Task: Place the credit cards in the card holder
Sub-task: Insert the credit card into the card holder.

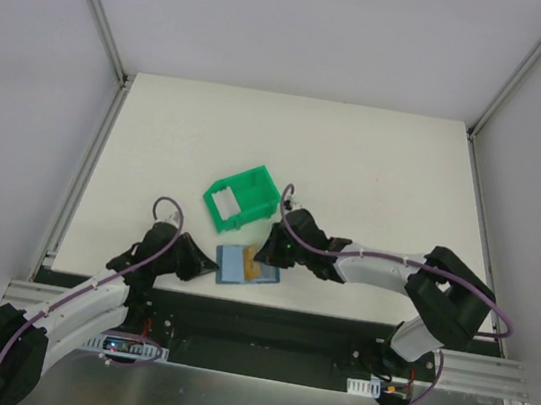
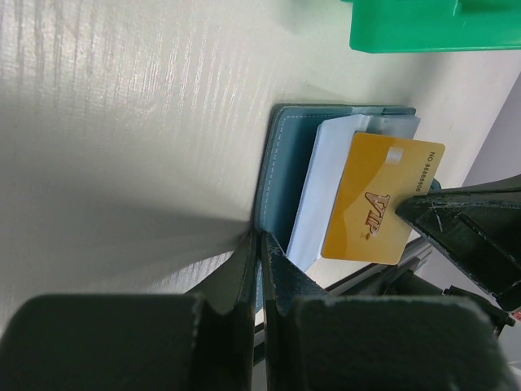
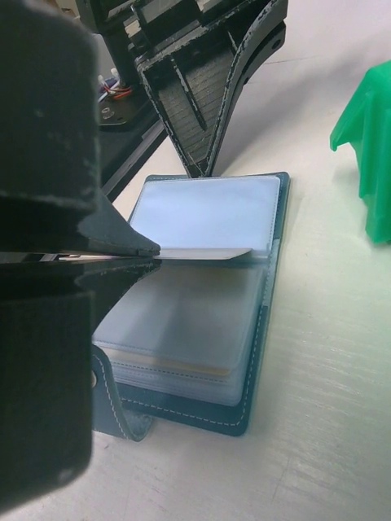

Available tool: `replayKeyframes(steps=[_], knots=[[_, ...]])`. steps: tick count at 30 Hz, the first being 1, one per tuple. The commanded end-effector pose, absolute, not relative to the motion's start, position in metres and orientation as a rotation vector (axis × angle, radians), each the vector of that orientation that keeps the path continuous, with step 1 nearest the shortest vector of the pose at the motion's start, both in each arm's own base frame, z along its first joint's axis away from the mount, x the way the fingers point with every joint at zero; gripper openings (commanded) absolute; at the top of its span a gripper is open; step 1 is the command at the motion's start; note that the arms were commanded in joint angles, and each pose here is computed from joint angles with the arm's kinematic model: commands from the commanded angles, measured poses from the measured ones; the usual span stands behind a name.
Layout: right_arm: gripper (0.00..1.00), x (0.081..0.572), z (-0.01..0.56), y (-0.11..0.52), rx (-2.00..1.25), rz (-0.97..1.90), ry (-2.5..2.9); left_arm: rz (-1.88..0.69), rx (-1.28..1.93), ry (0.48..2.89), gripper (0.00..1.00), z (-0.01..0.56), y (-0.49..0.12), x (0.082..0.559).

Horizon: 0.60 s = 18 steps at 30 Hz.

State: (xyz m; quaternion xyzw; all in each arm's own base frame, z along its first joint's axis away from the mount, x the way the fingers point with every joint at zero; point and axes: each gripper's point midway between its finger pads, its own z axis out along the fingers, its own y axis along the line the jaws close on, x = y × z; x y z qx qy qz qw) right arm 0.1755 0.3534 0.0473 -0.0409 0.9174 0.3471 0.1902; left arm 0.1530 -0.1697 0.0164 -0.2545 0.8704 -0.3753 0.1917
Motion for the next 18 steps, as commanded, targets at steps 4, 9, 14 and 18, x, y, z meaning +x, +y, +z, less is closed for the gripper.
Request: replayKeyframes(steps=[4,9,14,18], knots=[[0.01,0.184,0.058,0.353,-0.106,0.998,2.536,-1.038,-0.743,2.462,0.0,0.01,-0.166,0.15],[0.01,0.185,0.065,0.354,-0.135,1.025,2.517,-1.031,-0.731,2.467,0.0,0.01,-0.166,0.15],[0.0,0.185,0.084,0.358,-0.236,1.057,2.446,-0.991,-0.735,2.472,0.0,0.002,-0.161,0.149],[0.0,0.184,0.098,0.351,-0.283,1.053,2.386,-0.95,-0.728,2.467,0.0,-0.003,-0.156,0.15]])
